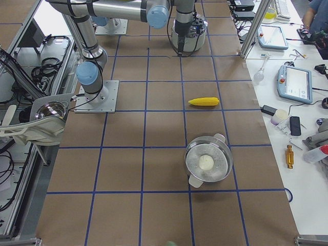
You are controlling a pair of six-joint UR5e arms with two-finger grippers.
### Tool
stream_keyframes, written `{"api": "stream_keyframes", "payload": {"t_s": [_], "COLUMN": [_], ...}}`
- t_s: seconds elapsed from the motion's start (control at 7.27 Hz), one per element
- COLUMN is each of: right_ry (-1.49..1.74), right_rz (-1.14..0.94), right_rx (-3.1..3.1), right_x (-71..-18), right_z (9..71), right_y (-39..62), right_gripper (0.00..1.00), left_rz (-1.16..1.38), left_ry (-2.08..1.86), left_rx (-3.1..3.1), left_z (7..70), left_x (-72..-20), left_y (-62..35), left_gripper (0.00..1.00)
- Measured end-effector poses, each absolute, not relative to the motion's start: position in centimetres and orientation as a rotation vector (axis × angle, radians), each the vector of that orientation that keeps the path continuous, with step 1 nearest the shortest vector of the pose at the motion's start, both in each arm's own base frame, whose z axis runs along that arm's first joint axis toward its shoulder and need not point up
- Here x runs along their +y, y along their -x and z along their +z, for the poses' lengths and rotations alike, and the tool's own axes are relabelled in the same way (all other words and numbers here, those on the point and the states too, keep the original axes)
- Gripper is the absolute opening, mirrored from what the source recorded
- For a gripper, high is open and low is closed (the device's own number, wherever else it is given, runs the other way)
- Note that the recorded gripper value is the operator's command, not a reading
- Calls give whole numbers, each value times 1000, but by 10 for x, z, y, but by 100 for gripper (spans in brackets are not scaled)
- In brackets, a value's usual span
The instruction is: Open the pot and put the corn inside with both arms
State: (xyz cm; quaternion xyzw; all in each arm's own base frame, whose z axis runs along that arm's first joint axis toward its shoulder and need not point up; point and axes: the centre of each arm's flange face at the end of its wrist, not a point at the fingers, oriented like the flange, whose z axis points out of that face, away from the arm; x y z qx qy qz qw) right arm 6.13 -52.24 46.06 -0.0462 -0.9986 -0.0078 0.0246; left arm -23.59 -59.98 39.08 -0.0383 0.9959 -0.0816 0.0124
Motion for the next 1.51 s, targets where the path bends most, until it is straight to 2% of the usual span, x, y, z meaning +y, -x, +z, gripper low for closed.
{"api": "stream_keyframes", "payload": {"t_s": [0.28, 0.69, 0.96, 1.1, 1.51], "right_ry": [43, -2, -57, -68, -81], "right_rz": [-16, 87, 117, 131, 154], "right_rx": [-3090, -3072, -3071, -3068, -3060], "right_x": [-544, -592, -624, -638, -672], "right_z": [440, 393, 346, 320, 238], "right_y": [-30, -8, 18, 29, 42], "right_gripper": [100, 100, 100, 100, 100], "left_rz": [-272, -182, -159, -171, -179], "left_ry": [110, 170, 223, 221, 201], "left_rx": [3105, 3091, 3088, 3099, 3105], "left_z": [437, 470, 449, 426, 335], "left_x": [-592, -582, -587, -588, -582], "left_y": [206, 104, 21, -16, -64], "left_gripper": [13, 12, 12, 8, 7]}}
